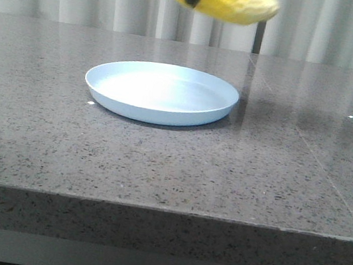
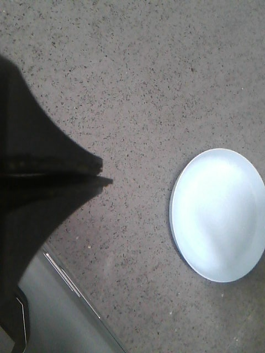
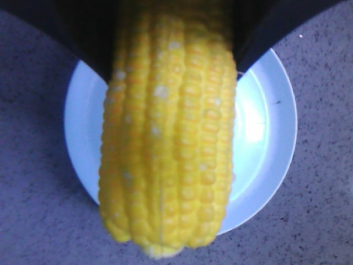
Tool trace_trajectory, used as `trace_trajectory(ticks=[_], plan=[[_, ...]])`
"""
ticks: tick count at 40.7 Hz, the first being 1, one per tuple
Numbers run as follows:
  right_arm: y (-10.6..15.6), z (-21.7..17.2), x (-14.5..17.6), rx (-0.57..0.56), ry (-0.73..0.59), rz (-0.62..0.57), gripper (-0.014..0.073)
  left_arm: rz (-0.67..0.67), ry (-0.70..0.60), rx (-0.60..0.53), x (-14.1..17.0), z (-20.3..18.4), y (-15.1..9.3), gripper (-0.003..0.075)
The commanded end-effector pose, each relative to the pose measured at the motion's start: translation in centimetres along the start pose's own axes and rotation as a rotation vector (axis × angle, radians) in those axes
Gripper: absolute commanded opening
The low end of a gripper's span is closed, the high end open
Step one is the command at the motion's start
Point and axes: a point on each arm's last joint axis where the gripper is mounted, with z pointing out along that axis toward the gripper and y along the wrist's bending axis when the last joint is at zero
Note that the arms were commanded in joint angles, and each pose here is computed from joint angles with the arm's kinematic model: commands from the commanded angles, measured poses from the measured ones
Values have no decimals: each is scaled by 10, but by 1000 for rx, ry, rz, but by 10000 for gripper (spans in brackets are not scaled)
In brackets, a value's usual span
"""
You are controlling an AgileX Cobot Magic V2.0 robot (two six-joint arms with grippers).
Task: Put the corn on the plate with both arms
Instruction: 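Lift the corn with the right gripper and carry it over the plate, then lower the corn onto the plate and open the right gripper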
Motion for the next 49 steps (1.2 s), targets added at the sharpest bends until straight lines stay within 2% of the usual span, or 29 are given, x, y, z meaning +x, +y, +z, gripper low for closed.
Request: trace_trajectory(ticks=[1,4,9,13,18,21,27,35,40,49], plan=[[4,-8,-12,-19,-103,79,302,-10,-89,2,-12,-6,0,-20],[2,10,-14,-15,-95,128,303,-10,-89,2,-12,-6,0,-20],[1,32,-19,-16,-105,170,354,-10,-89,2,-12,-6,0,-20],[0,43,-19,-11,-100,170,448,-10,-89,2,-12,-6,0,-20],[-1,44,-19,-6,-97,167,611,-10,-89,2,-12,-6,0,-20],[-1,41,-20,1,-107,158,664,-10,-89,2,-12,-6,0,-20],[0,26,-21,-1,-137,137,662,-10,-89,2,-12,-6,0,-20],[3,-27,-15,-1,-206,-72,662,-10,-89,2,-12,-6,0,-20],[3,-65,2,6,-246,-188,662,-10,-89,2,-12,-6,0,-20],[-8,-107,49,54,-348,-252,662,-10,-89,2,-12,-6,0,-20]])
